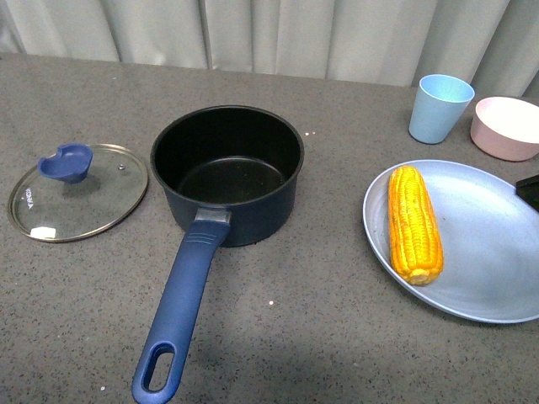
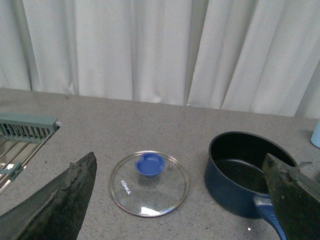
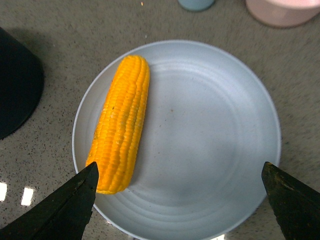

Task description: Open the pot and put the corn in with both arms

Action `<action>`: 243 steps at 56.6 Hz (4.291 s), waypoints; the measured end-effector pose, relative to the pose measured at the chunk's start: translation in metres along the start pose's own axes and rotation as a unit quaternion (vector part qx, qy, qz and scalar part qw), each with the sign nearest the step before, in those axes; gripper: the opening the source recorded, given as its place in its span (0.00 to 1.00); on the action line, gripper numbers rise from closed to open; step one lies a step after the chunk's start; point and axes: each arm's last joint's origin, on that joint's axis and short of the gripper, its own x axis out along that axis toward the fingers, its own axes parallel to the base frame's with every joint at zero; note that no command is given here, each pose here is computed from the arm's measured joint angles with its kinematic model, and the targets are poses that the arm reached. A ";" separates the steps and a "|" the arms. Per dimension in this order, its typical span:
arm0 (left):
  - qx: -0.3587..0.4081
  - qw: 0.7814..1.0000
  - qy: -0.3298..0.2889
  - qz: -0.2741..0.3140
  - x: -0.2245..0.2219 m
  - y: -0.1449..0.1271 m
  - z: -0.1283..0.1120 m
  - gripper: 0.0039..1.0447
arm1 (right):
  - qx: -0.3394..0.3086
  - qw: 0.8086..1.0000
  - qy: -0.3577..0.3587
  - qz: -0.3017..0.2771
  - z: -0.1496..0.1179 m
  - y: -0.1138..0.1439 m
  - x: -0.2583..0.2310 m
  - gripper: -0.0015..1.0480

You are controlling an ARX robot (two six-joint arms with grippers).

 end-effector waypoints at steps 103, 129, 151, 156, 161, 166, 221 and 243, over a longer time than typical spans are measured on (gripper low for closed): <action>0.000 1.000 0.000 0.000 0.000 0.000 0.000 0.94 | 0.077 0.988 0.125 0.046 0.035 0.040 0.089 0.13; 0.000 1.000 0.000 0.000 0.000 0.000 0.000 0.94 | 0.051 0.978 0.077 0.188 0.093 0.142 0.071 0.11; 0.000 1.000 0.000 0.000 0.000 0.000 0.000 0.94 | 0.060 0.972 0.136 0.184 0.091 0.170 0.108 0.11; 0.000 1.000 0.000 0.000 0.000 0.000 0.000 0.94 | 0.057 0.970 0.144 0.188 0.088 0.177 0.113 0.11; 0.000 1.000 0.000 0.000 0.000 0.000 0.000 0.94 | 0.054 0.968 0.148 0.194 0.087 0.184 0.116 0.11; 0.000 1.000 0.000 0.000 0.000 0.000 0.000 0.94 | 0.051 0.968 0.151 0.196 0.087 0.190 0.118 0.11; 0.000 1.000 0.000 0.000 0.000 0.000 0.000 0.94 | 0.029 0.994 -0.073 0.079 0.094 0.113 0.032 0.91; 0.000 1.000 0.000 0.000 0.000 0.000 0.000 0.94 | -0.003 0.988 -0.154 -0.018 0.038 0.021 -0.060 0.91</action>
